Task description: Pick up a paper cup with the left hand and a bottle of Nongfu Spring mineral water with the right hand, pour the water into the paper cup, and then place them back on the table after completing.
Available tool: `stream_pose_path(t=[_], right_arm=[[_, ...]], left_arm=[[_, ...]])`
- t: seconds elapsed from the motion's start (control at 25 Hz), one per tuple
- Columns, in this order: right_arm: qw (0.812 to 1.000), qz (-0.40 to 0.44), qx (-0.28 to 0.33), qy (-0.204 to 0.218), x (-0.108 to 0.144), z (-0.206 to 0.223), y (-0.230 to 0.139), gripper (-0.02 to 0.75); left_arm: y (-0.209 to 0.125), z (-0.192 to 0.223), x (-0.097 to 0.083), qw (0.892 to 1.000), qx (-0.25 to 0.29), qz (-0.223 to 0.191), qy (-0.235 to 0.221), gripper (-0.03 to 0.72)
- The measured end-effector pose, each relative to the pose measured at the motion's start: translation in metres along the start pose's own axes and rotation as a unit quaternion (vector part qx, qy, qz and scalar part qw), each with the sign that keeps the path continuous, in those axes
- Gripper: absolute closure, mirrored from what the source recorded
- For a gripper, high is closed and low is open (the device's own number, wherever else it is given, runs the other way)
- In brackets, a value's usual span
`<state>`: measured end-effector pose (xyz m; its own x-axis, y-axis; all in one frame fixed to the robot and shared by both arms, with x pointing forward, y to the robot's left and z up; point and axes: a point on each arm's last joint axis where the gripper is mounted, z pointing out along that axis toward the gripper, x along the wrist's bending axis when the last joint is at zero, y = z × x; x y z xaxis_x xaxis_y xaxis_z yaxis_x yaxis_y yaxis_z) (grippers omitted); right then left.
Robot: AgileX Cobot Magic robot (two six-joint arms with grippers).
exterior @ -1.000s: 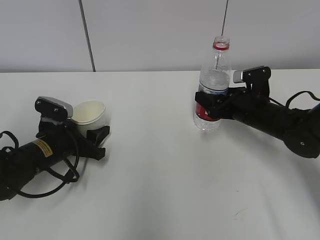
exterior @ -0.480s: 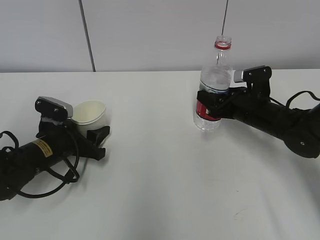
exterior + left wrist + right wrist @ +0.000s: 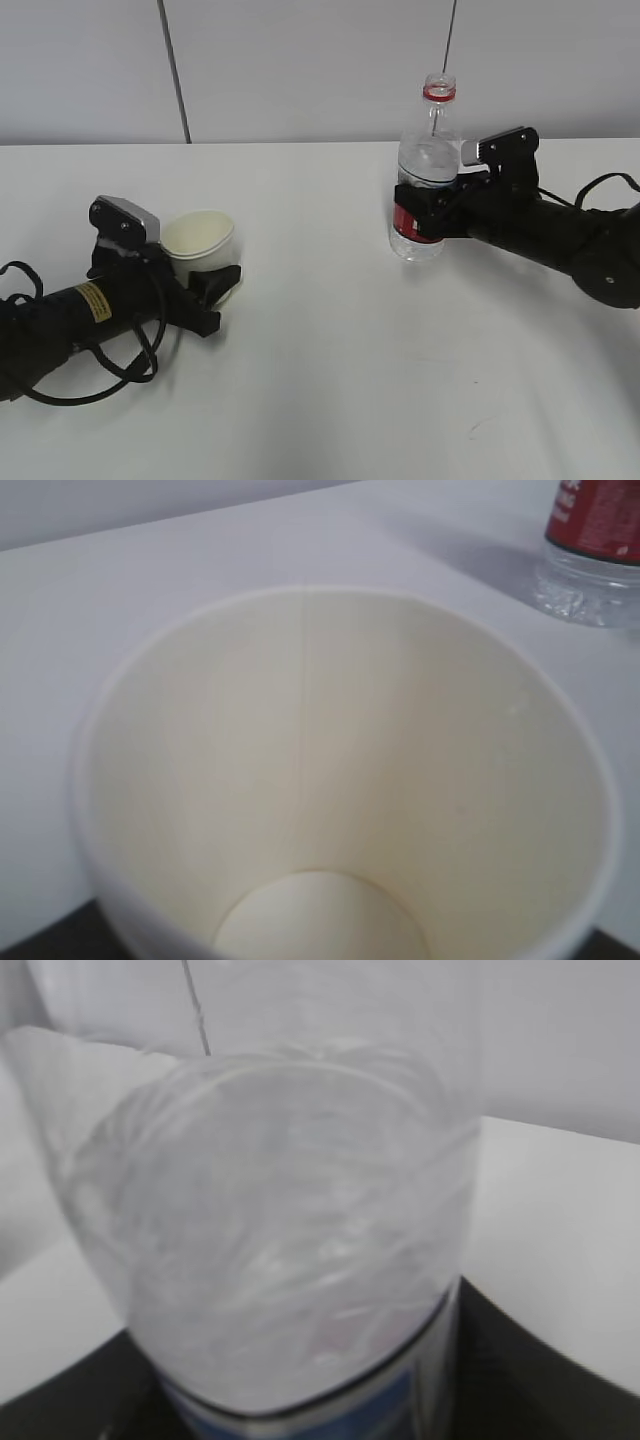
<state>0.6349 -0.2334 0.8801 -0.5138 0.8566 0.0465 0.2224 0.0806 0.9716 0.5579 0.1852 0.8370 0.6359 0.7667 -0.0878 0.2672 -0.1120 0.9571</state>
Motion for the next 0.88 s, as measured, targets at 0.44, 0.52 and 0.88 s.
stream_pose_path(t=[0.44, 0.52, 0.88], right_arm=[[0.999, -0.039, 0.036, 0.004, 0.002, -0.006, 0.013, 0.311], [0.998, -0.048, 0.04, 0.008, 0.003, -0.006, 0.014, 0.312], [0.992, -0.105, 0.055, 0.03, 0.006, -0.009, 0.018, 0.312]], left_arm=[[0.012, 0.01, -0.042, 0.997, -0.009, 0.025, -0.07, 0.293], [0.012, 0.011, -0.045, 0.997, -0.008, 0.025, -0.073, 0.293], [0.011, 0.014, -0.058, 0.996, -0.005, 0.008, -0.093, 0.293]])
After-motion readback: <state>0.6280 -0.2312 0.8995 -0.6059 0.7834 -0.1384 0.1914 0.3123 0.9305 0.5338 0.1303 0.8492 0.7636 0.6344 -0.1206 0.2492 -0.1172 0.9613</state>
